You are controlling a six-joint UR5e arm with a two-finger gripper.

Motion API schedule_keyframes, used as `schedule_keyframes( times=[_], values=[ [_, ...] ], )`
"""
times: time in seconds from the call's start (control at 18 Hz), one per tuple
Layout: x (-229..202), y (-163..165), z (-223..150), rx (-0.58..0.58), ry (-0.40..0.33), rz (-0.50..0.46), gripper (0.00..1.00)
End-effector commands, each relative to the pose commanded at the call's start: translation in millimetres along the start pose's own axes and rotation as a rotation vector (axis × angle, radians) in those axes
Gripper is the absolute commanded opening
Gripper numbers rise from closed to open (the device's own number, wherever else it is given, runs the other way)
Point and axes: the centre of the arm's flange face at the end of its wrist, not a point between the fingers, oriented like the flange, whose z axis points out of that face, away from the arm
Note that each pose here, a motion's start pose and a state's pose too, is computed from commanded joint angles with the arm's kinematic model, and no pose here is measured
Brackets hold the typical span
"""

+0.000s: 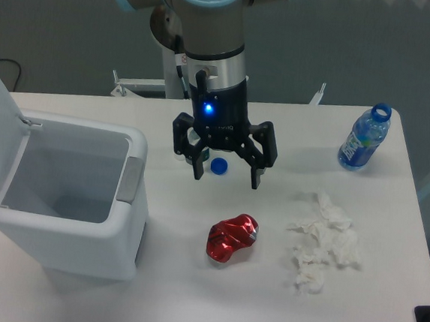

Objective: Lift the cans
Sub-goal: 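Move the open gripper away from the blue bottle cap toward the red can, then lower the open gripper over the crushed red can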

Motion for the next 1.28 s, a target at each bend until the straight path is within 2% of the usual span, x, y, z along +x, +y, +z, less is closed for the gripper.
schedule_keyframes(
  times=[0.33,0.83,1.28],
  values=[
    [-0.9,0.9,16.0,-0.030,-0.003,0.002,1.00],
    [-18.2,13.2,68.4,-0.098,0.028,-0.034,1.00],
    [-12.7,18.8,111.8,-0.149,0.067,-0.003,1.00]
  ],
)
